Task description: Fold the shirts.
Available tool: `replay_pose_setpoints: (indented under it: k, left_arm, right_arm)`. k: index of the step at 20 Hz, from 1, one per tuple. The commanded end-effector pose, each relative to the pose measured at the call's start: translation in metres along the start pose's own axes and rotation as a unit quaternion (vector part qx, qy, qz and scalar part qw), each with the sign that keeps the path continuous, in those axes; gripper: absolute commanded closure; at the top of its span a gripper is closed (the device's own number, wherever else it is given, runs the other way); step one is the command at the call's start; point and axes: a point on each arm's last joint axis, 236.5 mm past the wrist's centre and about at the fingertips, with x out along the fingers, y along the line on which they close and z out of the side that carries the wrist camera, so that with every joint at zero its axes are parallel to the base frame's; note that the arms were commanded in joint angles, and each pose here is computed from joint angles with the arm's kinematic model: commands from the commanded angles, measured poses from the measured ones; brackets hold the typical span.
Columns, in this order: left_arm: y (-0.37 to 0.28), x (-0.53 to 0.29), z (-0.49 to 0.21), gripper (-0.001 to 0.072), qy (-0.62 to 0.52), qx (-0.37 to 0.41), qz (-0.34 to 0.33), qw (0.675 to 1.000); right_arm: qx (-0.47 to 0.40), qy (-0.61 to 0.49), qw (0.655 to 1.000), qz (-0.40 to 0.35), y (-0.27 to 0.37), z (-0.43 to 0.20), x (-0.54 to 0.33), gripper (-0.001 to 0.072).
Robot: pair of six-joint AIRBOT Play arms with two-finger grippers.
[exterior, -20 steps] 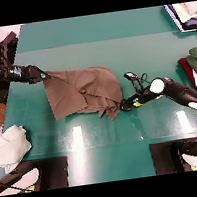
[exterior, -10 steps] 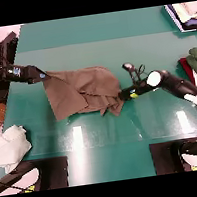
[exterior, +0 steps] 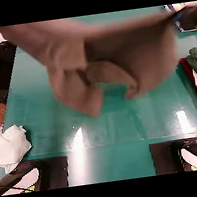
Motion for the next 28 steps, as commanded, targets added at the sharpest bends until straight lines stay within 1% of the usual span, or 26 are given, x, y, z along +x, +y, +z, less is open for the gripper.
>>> replay_pose_setpoints:
  k: [1,5,8,10,12,14,15,17,18,20,22,24,27,28]
  left_arm:
    - [-0.060,-0.069,0.060,0.0678,-0.120,0.063,0.009,0.991]
    - [-0.117,-0.140,0.090,0.0678,-0.229,0.110,0.016,0.967]
    - [-0.147,-0.177,0.100,0.0679,-0.281,0.131,0.017,0.950]
    - [-0.147,-0.178,0.099,0.0679,-0.281,0.133,0.020,0.950]
    - [-0.118,-0.162,0.094,0.0679,-0.258,0.124,0.054,0.957]
    - [-0.064,-0.128,0.076,0.0679,-0.208,0.089,0.101,0.969]
    - [-0.032,-0.102,0.057,0.0679,-0.165,0.065,0.118,0.977]
    - [0.020,-0.043,0.001,0.0679,-0.053,0.000,0.118,0.992]
    - [0.044,-0.014,-0.033,0.0679,0.008,-0.032,0.113,0.993]
    - [0.089,0.041,-0.104,0.0679,0.122,-0.102,0.098,0.982]
    - [0.128,0.086,-0.171,0.0678,0.205,-0.164,0.090,0.961]
    - [0.159,0.120,-0.229,0.0678,0.268,-0.211,0.085,0.936]
    - [0.191,0.157,-0.283,0.0677,0.307,-0.249,0.080,0.915]
    - [0.198,0.165,-0.291,0.0653,0.306,-0.259,0.084,0.912]
  right_arm:
    - [-0.017,-0.126,0.991,-0.045,-0.004,0.081,-0.107,0.0696]
    - [-0.041,-0.171,0.982,-0.074,0.008,0.106,-0.173,0.0696]
    - [-0.048,-0.147,0.984,-0.090,0.007,0.107,-0.185,0.0696]
    - [-0.040,-0.107,0.989,-0.094,0.000,0.101,-0.176,0.0696]
    - [-0.017,-0.046,0.995,-0.091,-0.011,0.084,-0.152,0.0696]
    - [0.027,0.045,0.996,-0.078,-0.029,0.050,-0.107,0.0696]
    - [0.050,0.099,0.991,-0.072,-0.040,0.025,-0.081,0.0696]
    - [0.086,0.201,0.974,-0.064,-0.060,-0.029,-0.035,0.0696]
    - [0.099,0.252,0.961,-0.061,-0.068,-0.058,-0.012,0.0697]
    - [0.117,0.321,0.939,-0.046,-0.074,-0.103,0.031,0.0696]
    - [0.124,0.347,0.929,-0.034,-0.074,-0.136,0.076,0.0696]
    - [0.125,0.340,0.932,-0.028,-0.074,-0.157,0.121,0.0696]
    - [0.126,0.304,0.944,-0.028,-0.077,-0.168,0.174,0.0694]
    - [0.127,0.292,0.947,-0.029,-0.078,-0.168,0.185,0.0694]
